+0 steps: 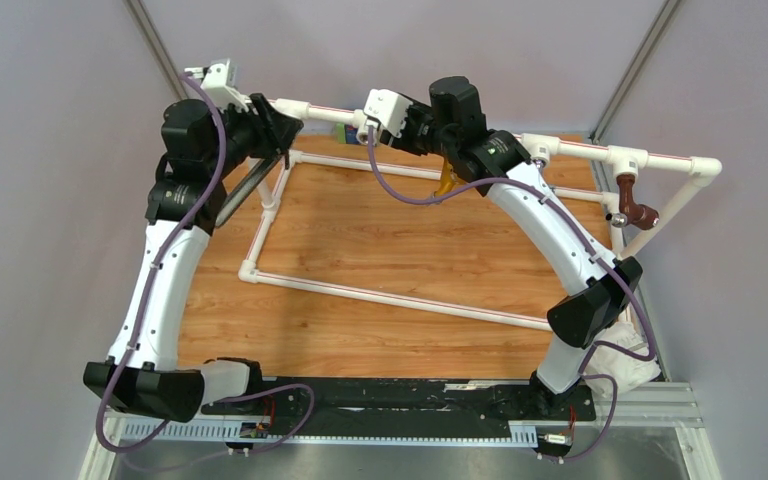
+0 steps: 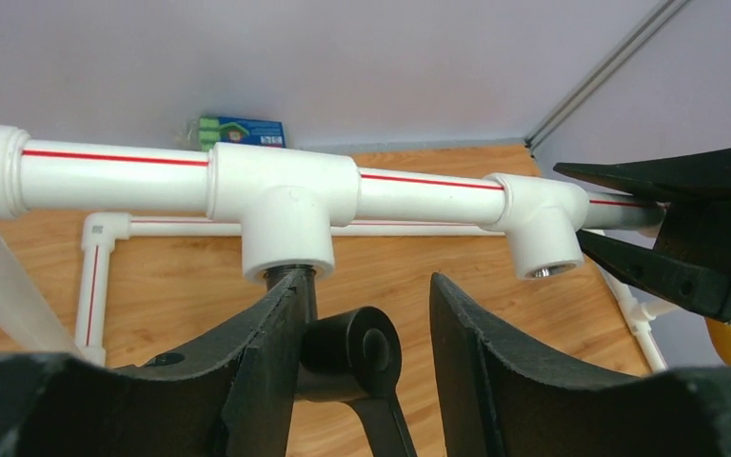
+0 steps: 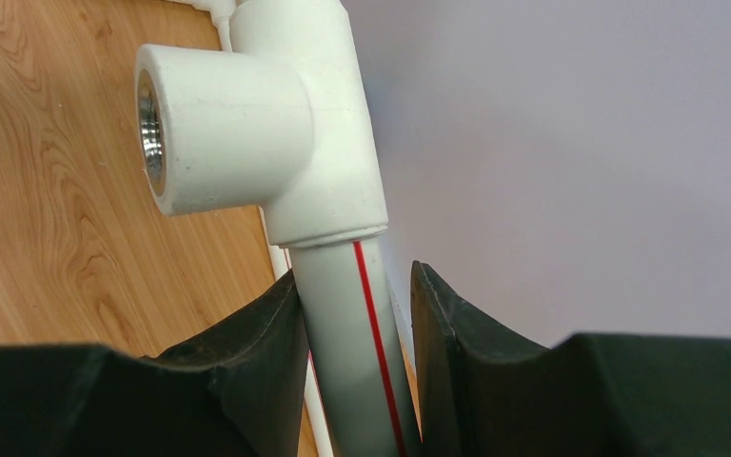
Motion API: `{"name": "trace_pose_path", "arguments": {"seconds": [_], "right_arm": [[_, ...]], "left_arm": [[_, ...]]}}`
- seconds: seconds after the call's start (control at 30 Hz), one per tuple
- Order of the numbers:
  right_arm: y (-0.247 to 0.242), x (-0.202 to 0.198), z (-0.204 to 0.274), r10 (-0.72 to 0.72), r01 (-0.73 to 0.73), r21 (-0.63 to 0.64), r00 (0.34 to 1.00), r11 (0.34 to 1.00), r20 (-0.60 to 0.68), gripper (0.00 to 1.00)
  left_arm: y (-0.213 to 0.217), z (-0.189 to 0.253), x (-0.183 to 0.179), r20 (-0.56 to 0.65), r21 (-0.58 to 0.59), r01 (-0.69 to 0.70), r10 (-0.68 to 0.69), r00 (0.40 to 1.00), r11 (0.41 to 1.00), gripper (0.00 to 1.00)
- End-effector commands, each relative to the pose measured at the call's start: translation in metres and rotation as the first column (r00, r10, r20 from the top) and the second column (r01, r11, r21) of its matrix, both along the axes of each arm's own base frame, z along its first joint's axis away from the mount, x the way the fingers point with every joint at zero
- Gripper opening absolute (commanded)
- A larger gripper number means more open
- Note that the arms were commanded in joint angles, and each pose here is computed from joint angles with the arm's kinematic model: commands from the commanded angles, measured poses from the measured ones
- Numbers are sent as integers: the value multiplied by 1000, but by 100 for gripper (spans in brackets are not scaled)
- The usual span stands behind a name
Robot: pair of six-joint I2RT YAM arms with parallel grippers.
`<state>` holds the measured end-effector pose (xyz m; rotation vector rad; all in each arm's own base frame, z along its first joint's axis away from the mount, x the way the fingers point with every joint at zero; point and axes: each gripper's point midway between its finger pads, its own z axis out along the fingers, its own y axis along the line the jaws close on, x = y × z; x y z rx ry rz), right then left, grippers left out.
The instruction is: Install the water faucets
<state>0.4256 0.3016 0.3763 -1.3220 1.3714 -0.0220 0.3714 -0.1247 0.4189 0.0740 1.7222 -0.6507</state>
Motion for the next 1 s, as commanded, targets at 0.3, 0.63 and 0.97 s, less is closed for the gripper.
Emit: {"name": "trace_pose_path", "arguments": {"seconds": [0.3, 0.63, 0.97], "right_arm": [[36, -20, -23, 81, -69, 94, 989, 993, -126, 8], [35, -20, -22, 81, -70, 95, 989, 993, -123, 8], [35, -20, -23, 81, -69, 94, 989, 993, -126, 8]], "left_arm": [[-70, -41, -23, -144, -76, 209, -218, 965, 975, 43], [-36, -84, -10, -242, -12, -22, 18, 970, 1000, 42], [-43, -78, -8, -234, -41, 10, -19, 972, 999, 48]]}}
